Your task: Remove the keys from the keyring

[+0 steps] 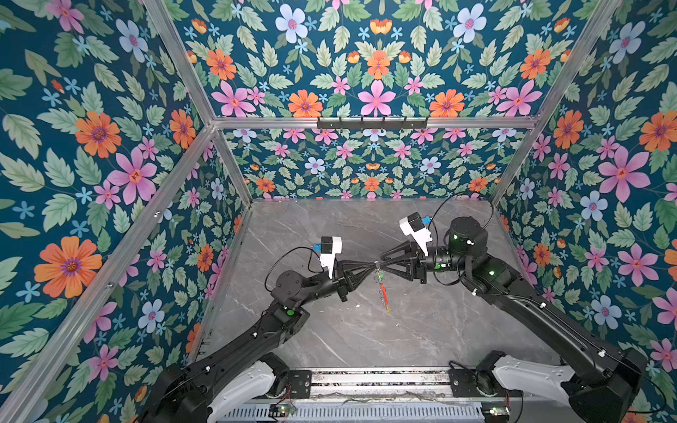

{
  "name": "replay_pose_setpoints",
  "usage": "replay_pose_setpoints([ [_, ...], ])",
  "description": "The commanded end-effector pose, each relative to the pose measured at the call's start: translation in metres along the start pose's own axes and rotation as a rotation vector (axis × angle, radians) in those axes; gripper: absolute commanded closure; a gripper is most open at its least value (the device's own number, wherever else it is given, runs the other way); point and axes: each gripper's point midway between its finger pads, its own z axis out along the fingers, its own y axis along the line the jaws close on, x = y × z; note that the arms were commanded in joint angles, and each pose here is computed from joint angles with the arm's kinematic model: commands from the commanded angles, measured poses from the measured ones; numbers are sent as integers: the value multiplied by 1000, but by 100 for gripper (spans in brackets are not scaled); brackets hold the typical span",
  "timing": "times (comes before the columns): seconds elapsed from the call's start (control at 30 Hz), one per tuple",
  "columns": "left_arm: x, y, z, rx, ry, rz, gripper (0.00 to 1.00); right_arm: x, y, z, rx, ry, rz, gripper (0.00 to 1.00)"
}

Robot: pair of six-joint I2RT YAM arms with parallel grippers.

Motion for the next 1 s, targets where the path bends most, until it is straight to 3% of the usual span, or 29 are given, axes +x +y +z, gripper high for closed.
replay_pose_setpoints([
  [0.0, -12, -7, -1, 22, -55, 35, 100, -1, 3, 2, -32, -6, 2, 66],
  [0.4, -11, -4, -1, 13, -55, 27, 100, 1, 1, 5, -47, -12, 12, 85],
  [0.5, -10, -4, 0, 17, -53, 26, 100, 1, 0, 6, -51, -11, 17, 85],
  [0.67, -10, -4, 1, 21, -48, 20, 100, 2, 0, 6, -45, -8, 20, 99],
  [0.77, -9, -4, 3, 17, -26, 5, 100, 3, -1, 4, -28, 6, 19, 100],
  [0.87, -5, -3, 3, 1, 10, -8, 78, 9, -3, 3, -4, 43, 17, 100],
  [0.97, 1, -3, -1, -22, 48, -14, 70, 20, -4, -1, 15, 95, 18, 100],
])
